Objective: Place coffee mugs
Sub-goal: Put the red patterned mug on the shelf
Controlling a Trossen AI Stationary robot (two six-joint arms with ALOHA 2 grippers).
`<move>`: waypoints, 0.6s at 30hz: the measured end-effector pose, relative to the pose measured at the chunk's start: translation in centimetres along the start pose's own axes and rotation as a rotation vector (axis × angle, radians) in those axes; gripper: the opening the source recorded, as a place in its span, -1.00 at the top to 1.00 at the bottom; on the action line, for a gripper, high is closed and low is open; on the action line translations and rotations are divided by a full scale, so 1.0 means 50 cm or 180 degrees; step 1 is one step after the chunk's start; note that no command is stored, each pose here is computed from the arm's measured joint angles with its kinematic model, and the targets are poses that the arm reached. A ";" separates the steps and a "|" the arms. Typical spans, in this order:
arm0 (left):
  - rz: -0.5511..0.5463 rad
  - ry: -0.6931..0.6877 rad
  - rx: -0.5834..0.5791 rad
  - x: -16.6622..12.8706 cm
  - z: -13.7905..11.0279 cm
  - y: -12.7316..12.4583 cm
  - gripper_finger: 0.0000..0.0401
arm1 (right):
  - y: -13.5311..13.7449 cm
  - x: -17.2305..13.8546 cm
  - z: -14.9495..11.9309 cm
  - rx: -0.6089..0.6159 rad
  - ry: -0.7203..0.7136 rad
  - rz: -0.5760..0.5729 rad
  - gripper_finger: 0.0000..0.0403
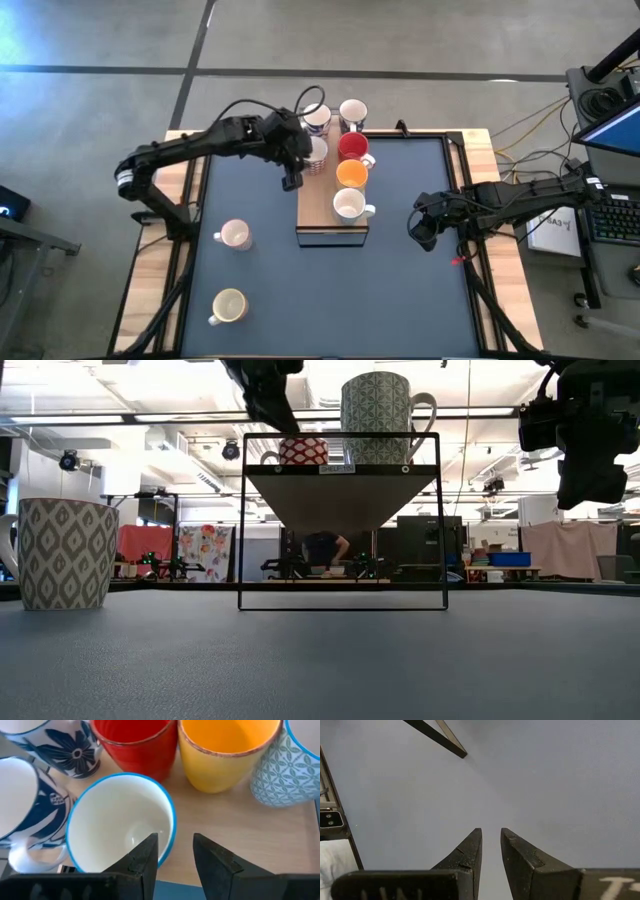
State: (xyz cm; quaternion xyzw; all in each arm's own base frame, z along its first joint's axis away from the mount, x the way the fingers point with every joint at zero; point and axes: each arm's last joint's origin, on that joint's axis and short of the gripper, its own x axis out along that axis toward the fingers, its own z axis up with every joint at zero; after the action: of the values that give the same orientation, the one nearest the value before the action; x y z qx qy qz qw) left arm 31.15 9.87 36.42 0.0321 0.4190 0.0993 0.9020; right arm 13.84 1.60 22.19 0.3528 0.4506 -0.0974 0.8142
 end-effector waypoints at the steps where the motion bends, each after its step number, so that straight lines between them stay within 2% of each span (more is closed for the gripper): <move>1: -0.0005 0.0011 0.0019 0.003 0.000 0.000 0.47 | 0.000 0.000 0.000 0.0000 -0.0002 0.0002 0.70; 6: -0.0018 0.0080 0.0054 0.022 0.000 0.000 0.52 | 0.000 0.000 0.000 -0.0001 -0.0001 0.0001 0.70; 18: -0.0020 0.0124 0.0051 0.052 0.002 0.001 0.87 | 0.000 0.000 0.000 0.0000 0.0000 0.0000 0.70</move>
State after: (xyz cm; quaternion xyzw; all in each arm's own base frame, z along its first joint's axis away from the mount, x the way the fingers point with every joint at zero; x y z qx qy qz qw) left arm 32.85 10.46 34.53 0.0360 0.4374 0.0937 0.8937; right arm 13.83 1.60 22.19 0.3528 0.4506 -0.0974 0.8142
